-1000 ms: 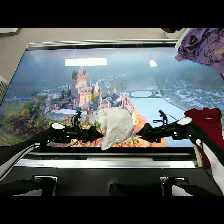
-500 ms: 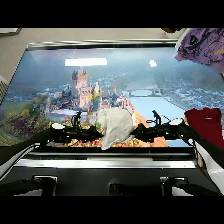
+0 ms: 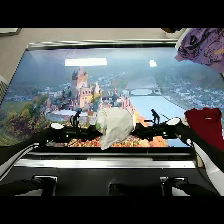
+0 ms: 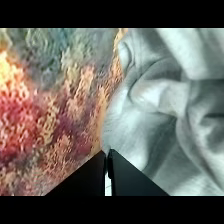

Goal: Fold the clothes and pants, and hang the long-sleeved shirts on hangers.

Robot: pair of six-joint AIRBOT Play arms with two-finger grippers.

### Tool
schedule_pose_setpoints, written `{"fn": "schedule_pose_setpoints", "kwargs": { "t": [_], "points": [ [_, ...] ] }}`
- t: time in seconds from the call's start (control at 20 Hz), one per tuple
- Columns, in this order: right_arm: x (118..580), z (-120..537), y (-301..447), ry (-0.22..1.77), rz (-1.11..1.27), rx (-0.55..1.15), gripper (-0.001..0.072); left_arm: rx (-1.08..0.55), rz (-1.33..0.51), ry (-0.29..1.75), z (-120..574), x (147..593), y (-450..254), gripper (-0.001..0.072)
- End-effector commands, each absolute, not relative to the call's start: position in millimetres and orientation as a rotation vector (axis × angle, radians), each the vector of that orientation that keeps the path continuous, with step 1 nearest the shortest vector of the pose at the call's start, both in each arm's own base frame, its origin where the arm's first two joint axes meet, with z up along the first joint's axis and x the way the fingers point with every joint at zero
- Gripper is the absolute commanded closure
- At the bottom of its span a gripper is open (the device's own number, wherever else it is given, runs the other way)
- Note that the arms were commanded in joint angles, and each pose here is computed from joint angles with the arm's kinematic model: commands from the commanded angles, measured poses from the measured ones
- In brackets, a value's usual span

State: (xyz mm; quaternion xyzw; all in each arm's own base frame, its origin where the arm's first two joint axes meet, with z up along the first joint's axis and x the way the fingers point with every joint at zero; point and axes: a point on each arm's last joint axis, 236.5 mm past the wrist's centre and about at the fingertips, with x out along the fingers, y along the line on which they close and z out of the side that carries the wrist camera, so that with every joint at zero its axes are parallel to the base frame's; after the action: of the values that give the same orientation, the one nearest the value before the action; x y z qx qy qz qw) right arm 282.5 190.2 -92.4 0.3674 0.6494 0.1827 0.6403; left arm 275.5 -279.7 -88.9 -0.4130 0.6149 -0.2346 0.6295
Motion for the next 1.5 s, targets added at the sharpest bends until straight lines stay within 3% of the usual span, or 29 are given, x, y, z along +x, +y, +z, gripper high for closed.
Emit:
{"fn": "schedule_pose_setpoints", "kwargs": {
  "t": [0.0,0.2,0.4,0.6,0.8,1.0,1.2,1.35,1.45],
  "points": [
    [297.3,-59.9,185.6,1.402,0.428,0.782,0.0683,-0.939,-0.539,1.33,-70.7,292.4,-264.2,0.0695],
    [337.9,40.1,153.2,1.154,0.388,0.552,0.0683,-0.936,-0.525,1.089,-1.8,329.0,-214.6,0.0695],
    [362.2,180.9,105.4,0.827,0.274,0.35,0.0683,-0.874,-0.473,0.783,100.3,345.8,-153.8,0.0695],
    [345.8,321.7,78.8,0.509,0.233,0.249,0.0682,-0.8,-0.436,0.451,223.3,332.5,-107.8,0.0695],
    [291.5,428.2,79.1,0.261,0.288,0.233,0.0681,-0.733,-0.496,0.186,333.8,286.8,-103.6,0.0695],
    [224.9,498.6,67.7,0.036,0.289,0.185,0.0681,-0.733,-0.517,-0.004,404.2,244.8,-99.9,0.0694],
    [178.1,549.7,35.5,-0.173,0.192,0.227,0.0681,-0.743,-0.398,-0.14,438.3,226.3,-70.0,0.0695],
    [185.2,554.1,33.2,-0.186,0.184,0.256,0.0681,-0.719,-0.263,-0.117,426.0,236.6,-45.1,0.0694],
    [228.2,517.4,36.8,-0.018,0.163,0.295,0.0681,-0.684,-0.176,0.025,387.1,259.5,-35.8,0.0695]
  ]
}}
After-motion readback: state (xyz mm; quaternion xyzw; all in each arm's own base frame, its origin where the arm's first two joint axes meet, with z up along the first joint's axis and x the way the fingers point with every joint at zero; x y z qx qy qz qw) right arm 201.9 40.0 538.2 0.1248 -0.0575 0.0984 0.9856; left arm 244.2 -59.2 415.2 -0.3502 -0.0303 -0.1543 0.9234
